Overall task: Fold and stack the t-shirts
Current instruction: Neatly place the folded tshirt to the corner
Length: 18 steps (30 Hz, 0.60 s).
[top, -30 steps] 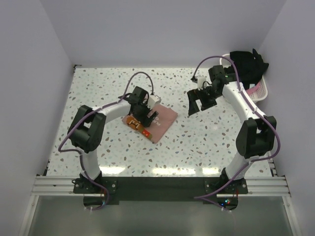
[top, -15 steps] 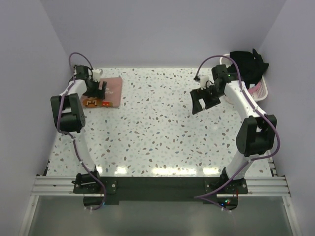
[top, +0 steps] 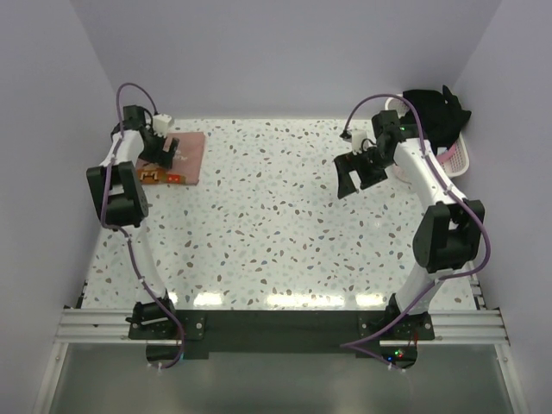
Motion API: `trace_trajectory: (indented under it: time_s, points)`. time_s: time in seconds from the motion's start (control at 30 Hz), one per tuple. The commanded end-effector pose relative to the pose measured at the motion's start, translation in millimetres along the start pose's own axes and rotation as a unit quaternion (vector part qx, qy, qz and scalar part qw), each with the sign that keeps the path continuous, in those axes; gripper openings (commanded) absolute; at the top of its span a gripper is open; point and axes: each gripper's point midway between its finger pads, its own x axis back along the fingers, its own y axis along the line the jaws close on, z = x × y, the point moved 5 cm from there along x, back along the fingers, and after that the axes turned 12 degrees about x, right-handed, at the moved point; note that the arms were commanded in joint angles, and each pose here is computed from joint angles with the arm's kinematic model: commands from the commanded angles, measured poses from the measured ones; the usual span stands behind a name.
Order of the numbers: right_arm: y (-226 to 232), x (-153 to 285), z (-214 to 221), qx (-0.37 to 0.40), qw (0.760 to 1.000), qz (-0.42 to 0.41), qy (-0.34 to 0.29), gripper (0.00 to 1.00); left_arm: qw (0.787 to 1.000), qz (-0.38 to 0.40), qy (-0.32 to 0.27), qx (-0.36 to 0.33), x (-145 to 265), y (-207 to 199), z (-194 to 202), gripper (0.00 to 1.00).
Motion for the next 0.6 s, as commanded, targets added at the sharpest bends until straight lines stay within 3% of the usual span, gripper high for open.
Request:
trace_trajectory:
  time_s: [0.0, 0.1, 0.2, 0.33, 0.57]
  points:
    - [-2.4, 10.8, -9.6, 0.012, 1.0, 0.006, -0.007, 0.99, 0.999, -0.024, -0.005, -0.023, 38.8, 24.3, -19.5, 1.0]
    - [-1.2, 10.6, -12.8, 0.014, 1.0, -0.006, -0.008, 0.99, 0.998, -0.016, -0.044, -0.028, 80.7, 21.8, -45.0, 1.0]
    - [2.1, 8.8, -11.6, 0.017, 1.0, -0.019, -0.013, 0.99, 0.998, 0.0, -0.057, -0.03, 107.8, 9.5, -38.3, 1.0]
    - [3.4, 3.6, -6.6, 0.013, 1.0, -0.028, -0.005, 0.99, 0.999, 0.041, 0.009, -0.011, 107.0, -12.7, 19.9, 1.0]
    - [5.4, -0.4, -1.9, 0.015, 0.999, -0.033, -0.011, 0.99, 0.996, 0.067, 0.048, 0.019, 96.1, -43.0, 84.5, 1.0]
